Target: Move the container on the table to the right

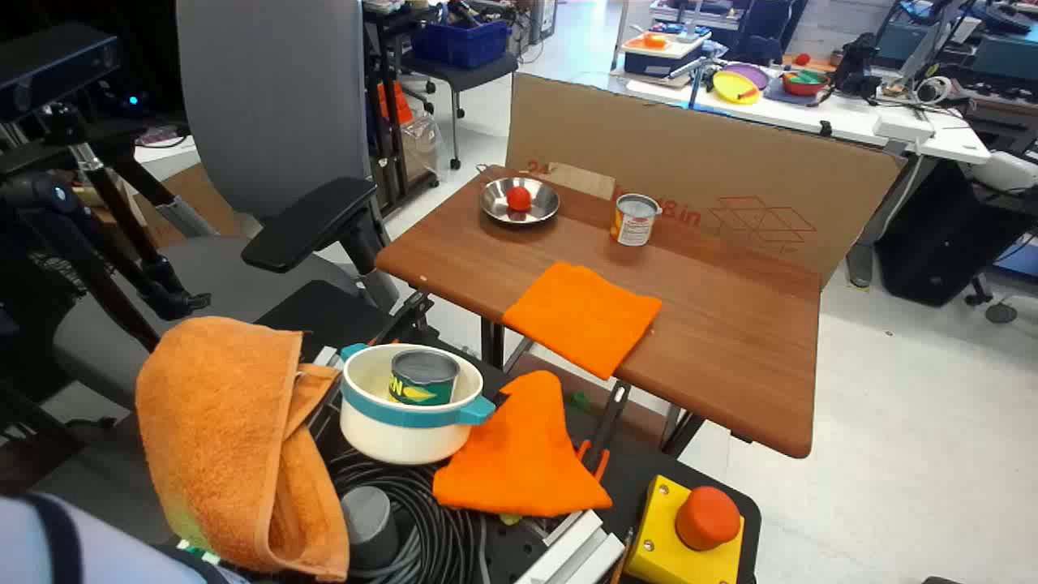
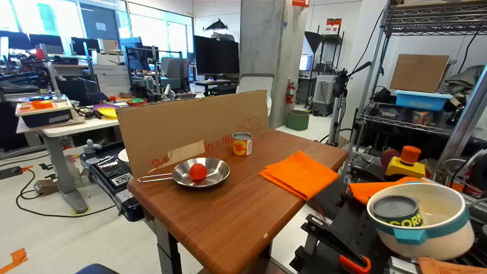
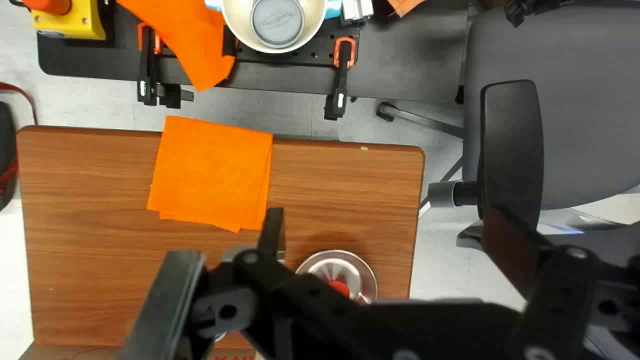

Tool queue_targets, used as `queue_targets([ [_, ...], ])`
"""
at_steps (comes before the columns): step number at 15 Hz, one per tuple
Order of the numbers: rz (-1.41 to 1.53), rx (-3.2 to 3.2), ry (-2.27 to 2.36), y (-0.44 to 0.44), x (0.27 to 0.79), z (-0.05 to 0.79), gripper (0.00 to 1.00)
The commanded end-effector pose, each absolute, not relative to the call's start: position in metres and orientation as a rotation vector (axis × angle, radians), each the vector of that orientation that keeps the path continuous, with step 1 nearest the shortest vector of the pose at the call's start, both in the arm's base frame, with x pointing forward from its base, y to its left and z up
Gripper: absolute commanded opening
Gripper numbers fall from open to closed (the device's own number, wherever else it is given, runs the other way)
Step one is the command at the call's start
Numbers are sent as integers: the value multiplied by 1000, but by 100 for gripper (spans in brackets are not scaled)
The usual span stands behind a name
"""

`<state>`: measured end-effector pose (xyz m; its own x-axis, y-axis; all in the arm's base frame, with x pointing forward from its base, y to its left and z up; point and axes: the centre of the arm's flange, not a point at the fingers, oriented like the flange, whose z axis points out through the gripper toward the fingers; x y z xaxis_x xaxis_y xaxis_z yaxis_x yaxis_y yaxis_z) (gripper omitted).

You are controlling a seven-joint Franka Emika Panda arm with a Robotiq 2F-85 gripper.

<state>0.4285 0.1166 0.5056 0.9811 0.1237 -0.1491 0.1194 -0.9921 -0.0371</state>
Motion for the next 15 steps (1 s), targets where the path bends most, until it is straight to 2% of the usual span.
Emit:
queue_targets([
  [1, 236, -3099, -190, 117, 429, 506, 100],
  [9, 236, -3099, -190, 117, 429, 506, 100],
  [11, 178, -3079, -140, 114, 444, 496, 100],
  [15, 93, -3053, -6, 97, 508, 468, 100],
])
